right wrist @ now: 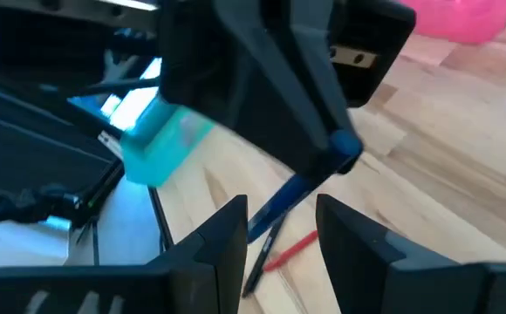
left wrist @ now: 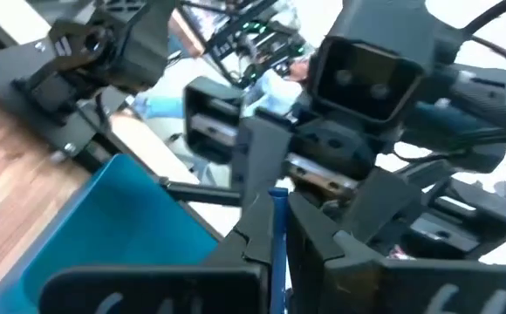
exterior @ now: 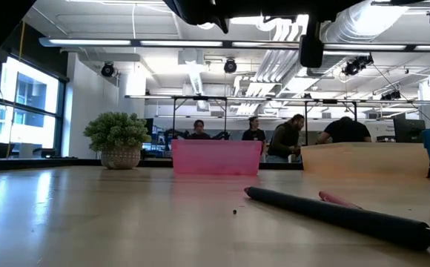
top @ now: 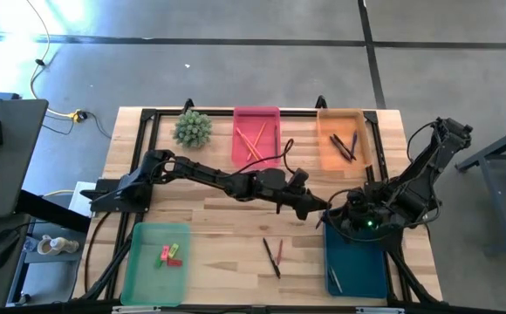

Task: Sort crayons/erasers/pens/pencils in bins
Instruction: Put the blue crayon into the blue bin

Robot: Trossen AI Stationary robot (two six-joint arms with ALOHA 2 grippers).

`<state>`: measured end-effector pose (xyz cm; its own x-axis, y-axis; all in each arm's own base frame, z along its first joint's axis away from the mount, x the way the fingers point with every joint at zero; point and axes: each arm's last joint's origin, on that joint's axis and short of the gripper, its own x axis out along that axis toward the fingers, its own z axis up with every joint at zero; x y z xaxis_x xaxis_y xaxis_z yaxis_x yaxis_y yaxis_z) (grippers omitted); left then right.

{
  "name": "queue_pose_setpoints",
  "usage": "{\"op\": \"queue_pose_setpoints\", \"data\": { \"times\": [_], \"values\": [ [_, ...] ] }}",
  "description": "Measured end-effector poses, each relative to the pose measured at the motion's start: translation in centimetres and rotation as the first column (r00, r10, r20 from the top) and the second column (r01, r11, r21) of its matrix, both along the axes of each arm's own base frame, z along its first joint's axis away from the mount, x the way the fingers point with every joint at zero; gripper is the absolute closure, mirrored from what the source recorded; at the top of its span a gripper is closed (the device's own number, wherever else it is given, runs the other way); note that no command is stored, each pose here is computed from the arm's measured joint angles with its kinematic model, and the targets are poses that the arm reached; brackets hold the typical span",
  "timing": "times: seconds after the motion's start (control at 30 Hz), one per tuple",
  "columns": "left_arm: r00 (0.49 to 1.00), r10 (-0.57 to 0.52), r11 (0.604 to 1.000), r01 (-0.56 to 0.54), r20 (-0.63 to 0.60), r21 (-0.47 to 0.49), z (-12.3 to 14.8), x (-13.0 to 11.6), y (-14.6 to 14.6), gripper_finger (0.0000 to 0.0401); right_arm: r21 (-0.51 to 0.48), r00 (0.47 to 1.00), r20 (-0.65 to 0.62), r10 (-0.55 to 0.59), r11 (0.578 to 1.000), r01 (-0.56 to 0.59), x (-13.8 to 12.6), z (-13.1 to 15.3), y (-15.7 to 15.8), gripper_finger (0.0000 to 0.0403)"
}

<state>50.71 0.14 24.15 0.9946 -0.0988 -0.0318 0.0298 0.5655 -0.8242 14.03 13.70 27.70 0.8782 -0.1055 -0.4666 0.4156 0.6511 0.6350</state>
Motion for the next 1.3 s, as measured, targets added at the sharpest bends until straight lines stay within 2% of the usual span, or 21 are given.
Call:
{"op": "queue_pose_setpoints", "data": {
  "times": [0.27,0.57,0.83,0.93,1.07,1.3],
  "values": [
    [1.000,0.008,1.000,-0.008,0.014,0.001,0.13,0.01,0.02,0.0401,0.006,0.999,-0.002,-0.033,0.999,0.033,0.53,0.02,-0.53,0.0285],
    [1.000,0.016,0.999,-0.017,0.021,0.039,0.18,0.00,-0.06,0.0400,0.000,0.999,-0.026,-0.019,1.000,0.019,0.43,-0.16,-0.58,0.0392],
    [1.000,0.024,0.998,-0.025,0.017,0.062,0.12,0.00,-0.05,0.0400,0.008,0.999,-0.031,-0.018,1.000,0.018,0.43,-0.19,-0.58,0.0382],
    [1.000,0.019,0.993,-0.021,0.018,0.117,0.08,0.00,-0.06,0.0398,0.016,0.999,-0.044,-0.003,1.000,0.004,0.41,-0.24,-0.55,0.0391],
    [1.000,0.014,0.986,-0.017,0.019,0.164,0.03,0.00,-0.08,0.0369,0.027,0.998,-0.060,0.016,1.000,-0.014,0.38,-0.29,-0.49,0.0396],
    [0.999,0.026,0.977,-0.015,-0.046,0.214,-0.64,-0.05,0.37,0.0284,0.060,0.992,-0.122,0.041,0.998,-0.034,0.13,-0.64,-0.55,0.0393]
  ]
}}
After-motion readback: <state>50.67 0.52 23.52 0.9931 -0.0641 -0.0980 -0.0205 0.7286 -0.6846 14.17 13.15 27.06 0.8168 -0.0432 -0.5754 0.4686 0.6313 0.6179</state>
